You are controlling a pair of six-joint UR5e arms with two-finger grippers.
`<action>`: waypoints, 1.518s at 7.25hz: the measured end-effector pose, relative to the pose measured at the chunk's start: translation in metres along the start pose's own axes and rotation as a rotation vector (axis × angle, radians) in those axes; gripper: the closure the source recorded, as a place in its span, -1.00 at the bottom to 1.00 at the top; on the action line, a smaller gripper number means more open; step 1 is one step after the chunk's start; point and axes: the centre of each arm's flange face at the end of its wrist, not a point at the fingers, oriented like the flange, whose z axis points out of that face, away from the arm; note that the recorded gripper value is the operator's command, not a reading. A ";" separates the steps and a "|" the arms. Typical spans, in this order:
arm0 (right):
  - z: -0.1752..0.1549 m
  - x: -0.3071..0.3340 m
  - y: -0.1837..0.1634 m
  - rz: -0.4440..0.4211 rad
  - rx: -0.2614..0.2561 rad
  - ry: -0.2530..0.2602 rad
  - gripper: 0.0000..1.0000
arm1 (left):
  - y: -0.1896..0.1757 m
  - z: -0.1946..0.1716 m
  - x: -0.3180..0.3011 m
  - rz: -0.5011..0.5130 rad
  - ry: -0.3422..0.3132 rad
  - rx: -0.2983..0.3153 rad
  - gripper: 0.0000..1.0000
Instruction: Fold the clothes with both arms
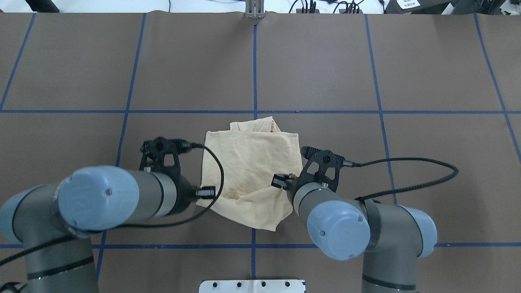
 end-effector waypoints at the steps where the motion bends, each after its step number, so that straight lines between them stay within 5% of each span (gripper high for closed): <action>1: 0.020 -0.005 -0.016 -0.004 0.016 0.030 1.00 | -0.031 0.023 -0.001 0.006 -0.048 0.019 1.00; 2: 0.045 -0.016 -0.029 -0.004 0.026 0.066 1.00 | -0.055 0.052 0.001 0.006 -0.091 0.029 1.00; 3: 0.069 -0.026 -0.037 -0.009 0.033 0.102 -0.29 | -0.070 0.083 -0.001 0.012 -0.113 0.035 -0.40; 4: 0.089 -0.030 -0.040 -0.013 0.036 0.124 -0.99 | -0.079 0.109 -0.008 0.026 -0.113 0.043 -0.99; 6: 0.111 -0.034 -0.063 -0.012 -0.001 0.105 -1.00 | -0.097 0.119 -0.020 0.093 -0.088 0.067 -1.00; 9: 0.080 -0.075 -0.081 0.008 -0.128 0.084 -0.92 | -0.136 0.078 -0.084 0.292 -0.058 0.040 -1.00; 11: 0.058 -0.093 -0.015 -0.031 -0.135 0.116 -0.37 | -0.140 0.073 -0.098 0.319 -0.060 0.033 -1.00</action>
